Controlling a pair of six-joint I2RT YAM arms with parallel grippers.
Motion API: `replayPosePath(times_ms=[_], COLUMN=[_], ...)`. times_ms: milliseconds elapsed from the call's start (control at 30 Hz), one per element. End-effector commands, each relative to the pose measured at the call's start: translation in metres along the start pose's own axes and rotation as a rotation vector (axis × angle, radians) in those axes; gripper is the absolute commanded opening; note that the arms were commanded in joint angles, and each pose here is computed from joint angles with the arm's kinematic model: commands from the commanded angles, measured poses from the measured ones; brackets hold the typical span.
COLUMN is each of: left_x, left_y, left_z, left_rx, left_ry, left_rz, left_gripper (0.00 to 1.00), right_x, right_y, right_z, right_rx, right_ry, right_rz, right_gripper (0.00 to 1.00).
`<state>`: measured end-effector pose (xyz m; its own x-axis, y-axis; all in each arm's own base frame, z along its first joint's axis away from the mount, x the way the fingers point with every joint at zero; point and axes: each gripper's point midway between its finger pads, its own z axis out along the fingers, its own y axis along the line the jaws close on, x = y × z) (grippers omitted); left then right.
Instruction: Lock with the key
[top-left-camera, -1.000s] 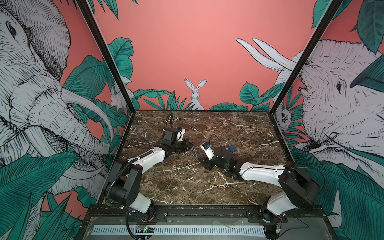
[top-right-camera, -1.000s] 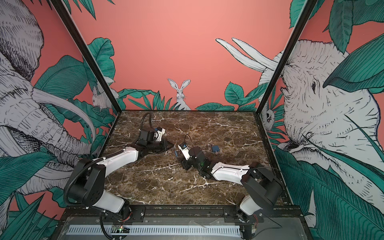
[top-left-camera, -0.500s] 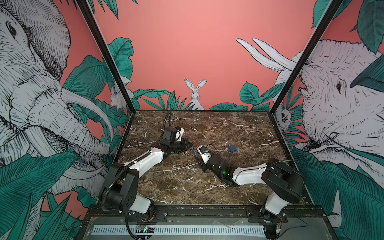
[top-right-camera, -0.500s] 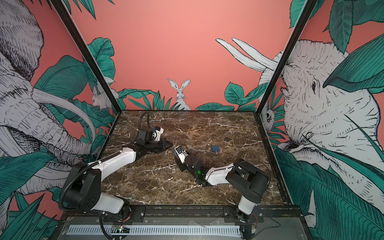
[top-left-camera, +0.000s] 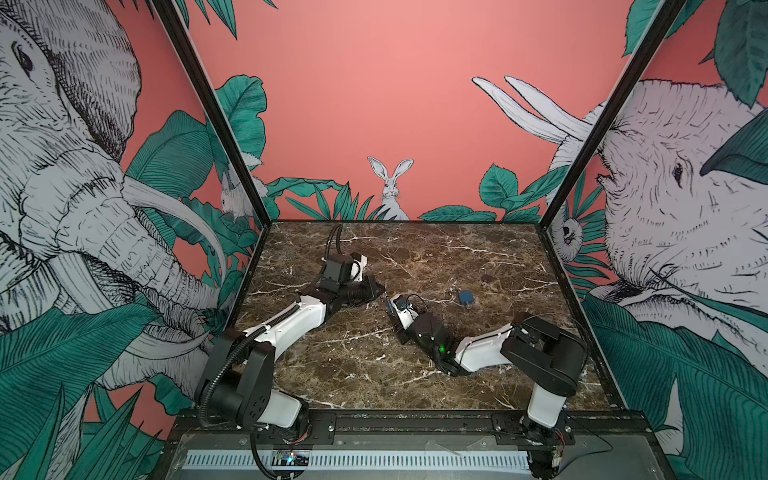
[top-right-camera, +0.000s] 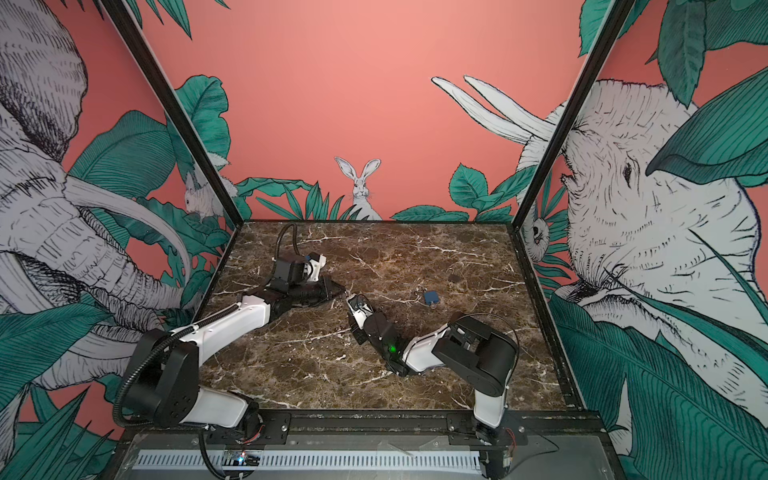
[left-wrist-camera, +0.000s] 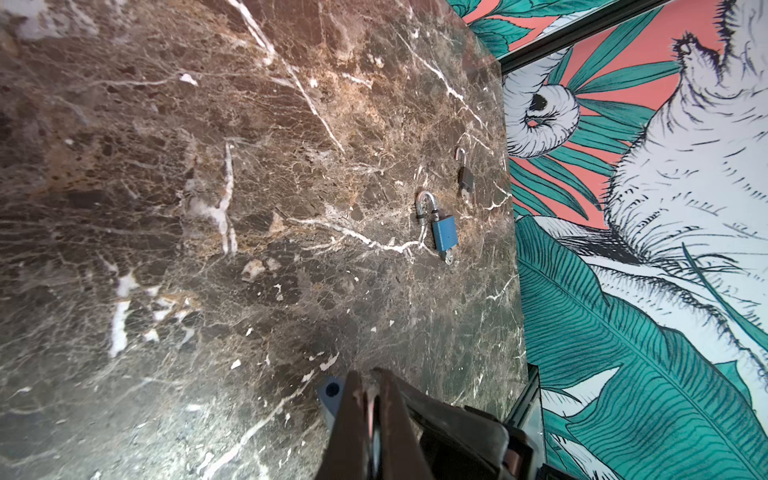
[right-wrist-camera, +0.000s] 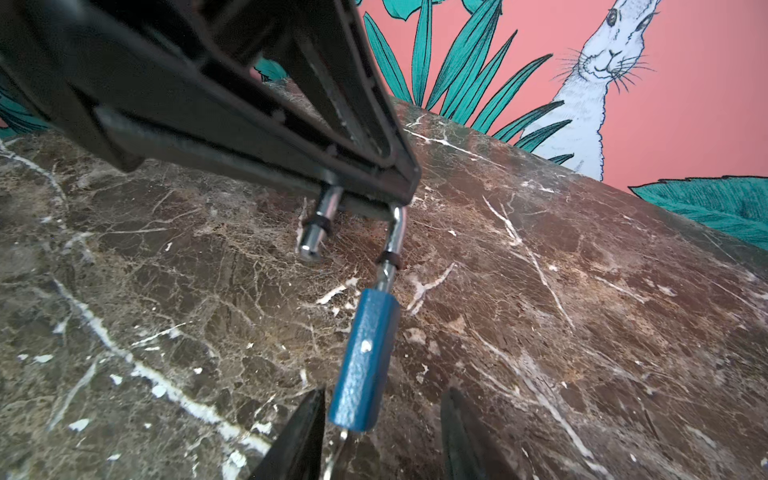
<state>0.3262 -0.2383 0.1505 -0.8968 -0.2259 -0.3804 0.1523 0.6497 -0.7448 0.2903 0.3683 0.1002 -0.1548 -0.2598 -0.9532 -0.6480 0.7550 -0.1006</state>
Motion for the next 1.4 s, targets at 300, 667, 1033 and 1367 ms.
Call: replayPosePath(times_ms=[300, 667, 1033, 1367], left_x=[-0.0136, -0.0134, -0.0119, -0.0132], left_y=[-0.0243, -0.0232, -0.0222, -0.0223], left_z=[-0.0146, -0.0139, -0.0132, -0.0128], left_rx=[0.048, 0.046, 0.046, 0.045], left_ry=[-0.042, -0.039, -0.035, -0.038], left_rz=[0.02, 0.019, 0.016, 0.018], left_gripper=[0.0, 0.0, 0.0, 0.0], right_x=[-0.0315, -0.0331, -0.034, -0.0299], right_y=[0.0015, 0.0014, 0.0045, 0.0056], right_z=[0.0015, 0.0024, 0.005, 0.007], right_rx=[0.023, 0.025, 0.015, 0.01], right_ry=[-0.094, -0.092, -0.092, -0.069], right_rz=[0.013, 0.007, 0.007, 0.007], right_gripper=[0.45, 0.41, 0.38, 0.33])
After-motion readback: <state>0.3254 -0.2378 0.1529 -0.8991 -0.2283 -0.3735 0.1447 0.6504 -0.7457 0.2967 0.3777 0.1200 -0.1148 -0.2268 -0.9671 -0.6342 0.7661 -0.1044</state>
